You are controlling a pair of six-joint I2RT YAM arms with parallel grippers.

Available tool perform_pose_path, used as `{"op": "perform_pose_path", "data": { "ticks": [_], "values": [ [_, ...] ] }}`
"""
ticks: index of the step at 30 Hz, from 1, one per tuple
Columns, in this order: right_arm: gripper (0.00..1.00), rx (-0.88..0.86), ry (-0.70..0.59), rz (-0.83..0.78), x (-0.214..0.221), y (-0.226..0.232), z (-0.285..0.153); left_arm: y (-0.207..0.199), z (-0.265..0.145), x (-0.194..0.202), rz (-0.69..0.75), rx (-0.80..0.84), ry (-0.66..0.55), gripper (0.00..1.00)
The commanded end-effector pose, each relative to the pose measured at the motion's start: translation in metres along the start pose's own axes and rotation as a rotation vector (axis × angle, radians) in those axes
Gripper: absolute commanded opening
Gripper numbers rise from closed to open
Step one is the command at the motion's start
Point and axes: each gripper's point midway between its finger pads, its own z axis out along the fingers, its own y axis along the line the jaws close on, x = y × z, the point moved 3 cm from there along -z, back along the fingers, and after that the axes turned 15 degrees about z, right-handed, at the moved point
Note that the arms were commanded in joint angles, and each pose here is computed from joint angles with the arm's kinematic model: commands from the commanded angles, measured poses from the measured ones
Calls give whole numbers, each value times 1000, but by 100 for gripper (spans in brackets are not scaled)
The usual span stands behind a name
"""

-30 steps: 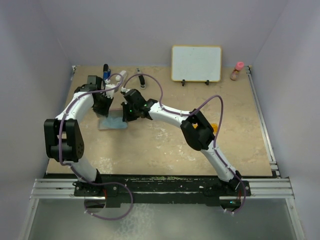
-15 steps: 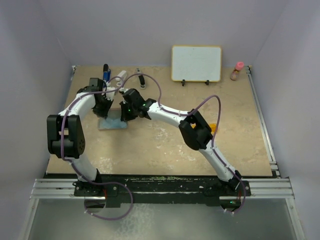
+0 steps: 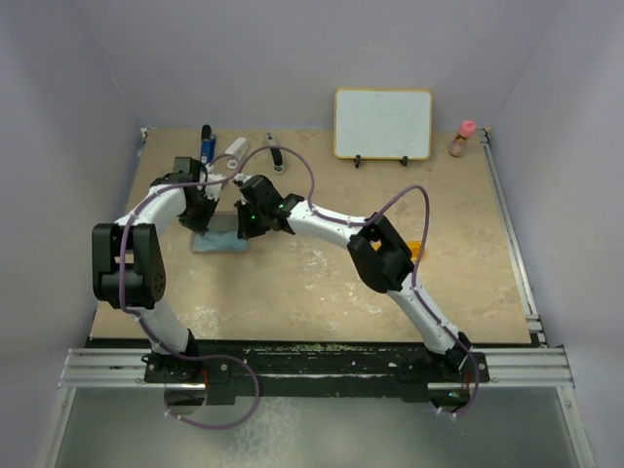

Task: Organize the sunglasses
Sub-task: Place the glasses cleaning cloth in the sunglasses case.

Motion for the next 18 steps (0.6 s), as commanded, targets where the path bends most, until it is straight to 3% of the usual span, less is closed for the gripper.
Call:
{"op": "perform_pose_path", "data": {
  "ticks": [1, 18],
  "values": [
    [0, -23, -66, -22, -16, 16, -18, 14, -13, -6, -10, -74, -60, 3],
    [0, -25, -108, -9, -21, 17, -25, 22, -30, -21, 15, -98, -125, 3]
  ]
}}
